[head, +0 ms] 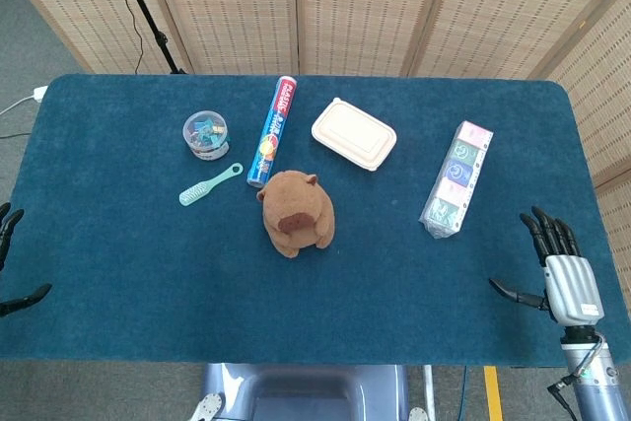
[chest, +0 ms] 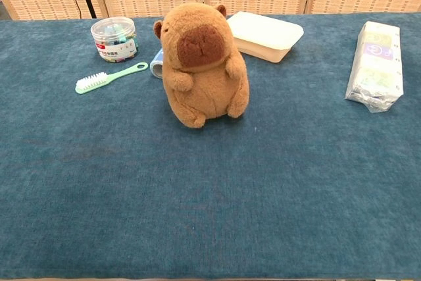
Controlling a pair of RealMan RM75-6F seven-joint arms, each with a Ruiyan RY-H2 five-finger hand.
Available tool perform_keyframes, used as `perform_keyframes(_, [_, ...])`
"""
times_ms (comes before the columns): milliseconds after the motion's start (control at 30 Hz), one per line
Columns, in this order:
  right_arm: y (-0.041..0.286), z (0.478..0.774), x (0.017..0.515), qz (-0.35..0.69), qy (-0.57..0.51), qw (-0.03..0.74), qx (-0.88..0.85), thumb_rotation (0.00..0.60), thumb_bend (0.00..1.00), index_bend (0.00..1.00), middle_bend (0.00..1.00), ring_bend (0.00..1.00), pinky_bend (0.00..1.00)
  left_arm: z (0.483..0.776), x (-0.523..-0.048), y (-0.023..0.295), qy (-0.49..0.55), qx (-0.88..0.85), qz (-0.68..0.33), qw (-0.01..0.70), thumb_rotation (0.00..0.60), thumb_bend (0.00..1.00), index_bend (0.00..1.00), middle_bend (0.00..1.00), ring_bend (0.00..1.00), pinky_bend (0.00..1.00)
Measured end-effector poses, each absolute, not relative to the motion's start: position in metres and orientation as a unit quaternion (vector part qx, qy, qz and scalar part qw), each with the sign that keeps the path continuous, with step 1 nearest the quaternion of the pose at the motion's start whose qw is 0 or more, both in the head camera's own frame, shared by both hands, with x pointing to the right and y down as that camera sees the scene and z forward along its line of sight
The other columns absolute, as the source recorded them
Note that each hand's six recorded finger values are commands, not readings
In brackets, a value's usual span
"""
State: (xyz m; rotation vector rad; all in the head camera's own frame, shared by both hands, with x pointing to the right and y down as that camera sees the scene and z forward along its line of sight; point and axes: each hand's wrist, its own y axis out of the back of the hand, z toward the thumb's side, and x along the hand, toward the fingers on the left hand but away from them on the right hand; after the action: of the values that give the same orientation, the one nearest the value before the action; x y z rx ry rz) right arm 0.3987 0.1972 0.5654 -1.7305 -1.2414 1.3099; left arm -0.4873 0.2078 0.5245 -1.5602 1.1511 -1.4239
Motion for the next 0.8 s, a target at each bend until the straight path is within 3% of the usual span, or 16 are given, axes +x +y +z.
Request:
perform_keyframes(600, [0.101,0.559,0.264,0.442,-0.406,0.367,-0.711,0.106,0.00,0.00,0.00,0.00,0.00,0.522,-0.492,0.202,0.457,-0.601,-0.548,0.361,0.600,0.00,0.00,0.00,0.00,0.00])
perform_keyframes(800, [0.077,0.572,0.194,0.420,-0.374,0.344,-0.752,0.051,0.00,0.00,0.00,0.00,0.00,0.526,-0.494,0.198,0.456,-0.598,-0.555,0.356,0.600,0.00,0.00,0.00,0.00,0.00])
